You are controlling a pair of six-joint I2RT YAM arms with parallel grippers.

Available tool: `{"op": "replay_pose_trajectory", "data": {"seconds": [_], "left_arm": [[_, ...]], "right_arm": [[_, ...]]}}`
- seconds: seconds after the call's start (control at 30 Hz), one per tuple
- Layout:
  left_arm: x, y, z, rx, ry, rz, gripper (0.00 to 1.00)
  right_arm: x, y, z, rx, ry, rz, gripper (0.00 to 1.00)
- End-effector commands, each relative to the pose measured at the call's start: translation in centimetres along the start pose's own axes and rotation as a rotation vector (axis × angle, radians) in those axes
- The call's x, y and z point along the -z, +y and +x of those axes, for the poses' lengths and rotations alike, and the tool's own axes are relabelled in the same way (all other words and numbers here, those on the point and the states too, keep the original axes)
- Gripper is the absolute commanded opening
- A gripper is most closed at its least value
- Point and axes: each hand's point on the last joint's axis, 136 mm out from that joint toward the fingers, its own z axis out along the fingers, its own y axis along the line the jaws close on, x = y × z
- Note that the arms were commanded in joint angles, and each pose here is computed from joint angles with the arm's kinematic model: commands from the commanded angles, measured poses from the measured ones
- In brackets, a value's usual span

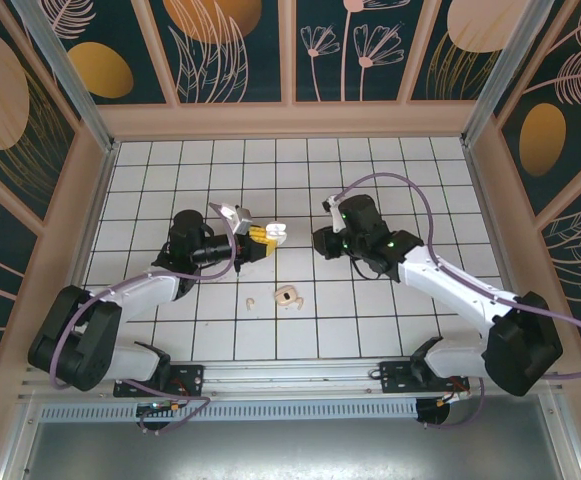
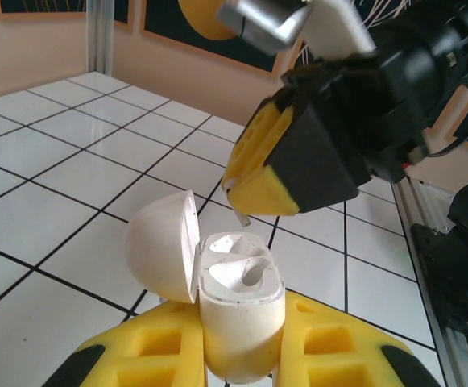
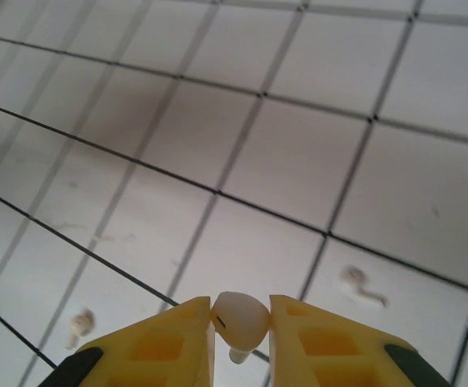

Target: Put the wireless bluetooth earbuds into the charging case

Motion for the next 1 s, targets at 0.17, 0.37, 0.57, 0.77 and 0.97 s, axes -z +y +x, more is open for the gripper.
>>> {"op": "replay_pose_trajectory", "data": {"seconds": [0.17, 0.37, 0.57, 0.77, 0.97], "left_arm": [[0.1, -0.9, -0.8, -0.148, -0.042, 0.027, 0.12], [0.0, -0.9, -1.0, -0.183, -0.052, 0.026, 0.12], [0.0, -1.0, -1.7, -0.191, -0.062, 0.029, 0.12], [0.0, -1.1, -1.8, -0.189, -0.064, 0.031, 0.12], [0.1, -1.2, -2.2, -0.191, -0.075, 0.029, 0.12]], "right_arm": [[4.0, 5.9, -7.0, 0.177, -0.309, -0.127, 0.23], [4.8, 8.7, -7.7, 0.22, -0.358, -0.194, 0.22], [4.4, 9.6, -7.9, 0.222, -0.368, -0.218, 0.23], [3.5, 10.1, -7.7, 0.221, -0.358, -0.242, 0.23], [2.7, 10.1, -7.2, 0.22, -0.336, -0.249, 0.23]]}}
